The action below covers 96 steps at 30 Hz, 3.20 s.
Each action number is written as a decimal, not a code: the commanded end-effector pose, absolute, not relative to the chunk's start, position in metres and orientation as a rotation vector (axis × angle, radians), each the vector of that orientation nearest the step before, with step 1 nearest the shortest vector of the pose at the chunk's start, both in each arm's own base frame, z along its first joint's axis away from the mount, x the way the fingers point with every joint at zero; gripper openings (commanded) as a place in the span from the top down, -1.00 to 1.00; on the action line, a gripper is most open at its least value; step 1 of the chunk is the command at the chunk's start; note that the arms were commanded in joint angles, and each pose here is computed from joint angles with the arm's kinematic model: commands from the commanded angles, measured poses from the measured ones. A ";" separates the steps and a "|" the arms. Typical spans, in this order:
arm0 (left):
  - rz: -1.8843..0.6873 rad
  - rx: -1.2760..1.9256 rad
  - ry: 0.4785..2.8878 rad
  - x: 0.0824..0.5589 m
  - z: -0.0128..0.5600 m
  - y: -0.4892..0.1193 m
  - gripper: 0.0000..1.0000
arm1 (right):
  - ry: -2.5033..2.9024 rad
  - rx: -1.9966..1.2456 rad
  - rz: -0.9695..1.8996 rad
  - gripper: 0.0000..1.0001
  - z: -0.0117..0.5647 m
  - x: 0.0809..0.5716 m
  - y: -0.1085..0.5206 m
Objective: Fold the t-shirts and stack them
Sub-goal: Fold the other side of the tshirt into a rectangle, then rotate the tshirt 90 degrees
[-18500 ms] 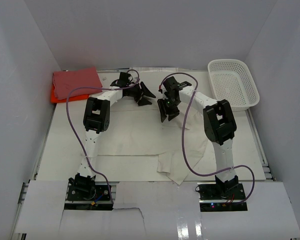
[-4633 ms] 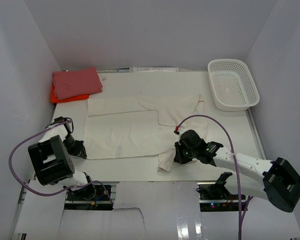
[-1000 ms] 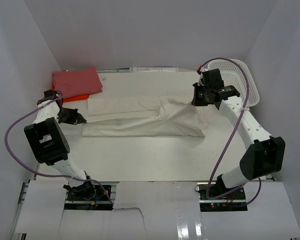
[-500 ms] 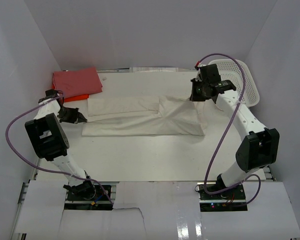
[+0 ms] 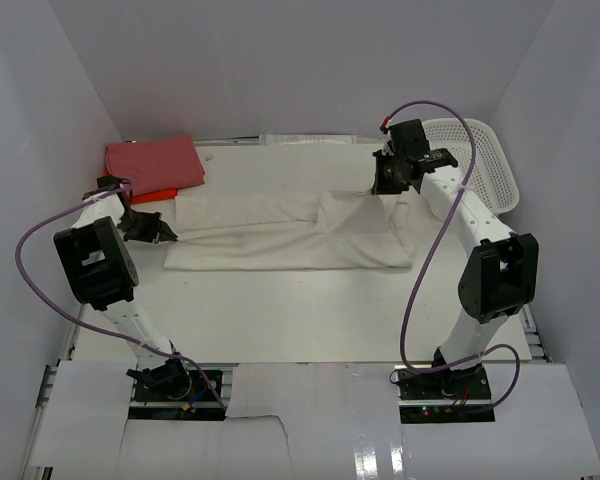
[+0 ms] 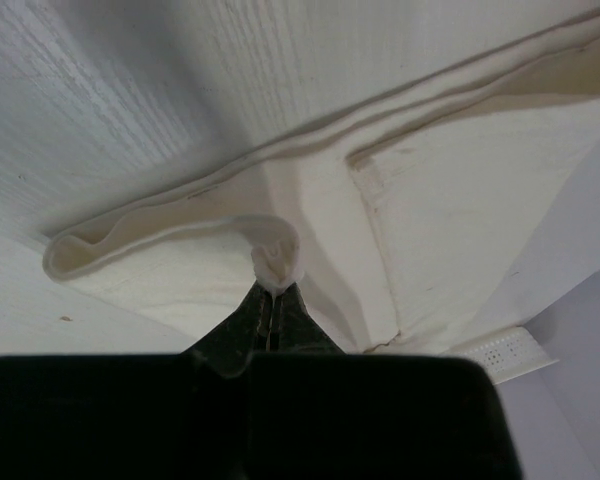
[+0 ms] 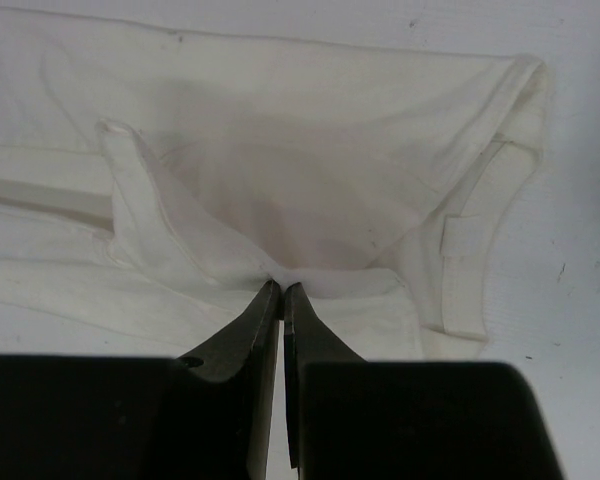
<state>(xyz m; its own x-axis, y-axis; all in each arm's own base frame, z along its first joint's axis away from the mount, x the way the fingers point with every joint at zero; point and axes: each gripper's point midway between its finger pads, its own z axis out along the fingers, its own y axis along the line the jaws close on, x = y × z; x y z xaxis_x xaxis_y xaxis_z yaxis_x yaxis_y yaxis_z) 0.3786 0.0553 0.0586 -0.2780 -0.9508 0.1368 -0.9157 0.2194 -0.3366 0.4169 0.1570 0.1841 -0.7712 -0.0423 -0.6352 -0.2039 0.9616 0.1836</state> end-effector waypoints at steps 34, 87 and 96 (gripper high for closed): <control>-0.343 -1.310 2.259 0.416 0.162 0.096 -0.54 | 2.363 -0.164 0.376 0.05 0.169 0.441 0.160; 0.004 -0.722 2.840 0.422 0.023 -0.042 -0.42 | 2.768 0.043 0.169 0.85 0.025 0.429 0.106; -0.140 -0.844 2.953 0.315 0.005 -0.067 -0.34 | 2.705 0.007 0.308 0.85 0.033 0.504 0.136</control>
<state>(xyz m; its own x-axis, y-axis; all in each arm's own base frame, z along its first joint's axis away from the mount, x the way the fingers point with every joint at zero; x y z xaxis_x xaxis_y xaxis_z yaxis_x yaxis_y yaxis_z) 0.3646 -0.0532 0.0215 -0.8455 -0.5059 -0.1711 -0.4921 0.8625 -0.1183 0.4874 0.1296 0.0254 -0.9168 0.0607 -0.3947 -0.0141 0.9829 0.1838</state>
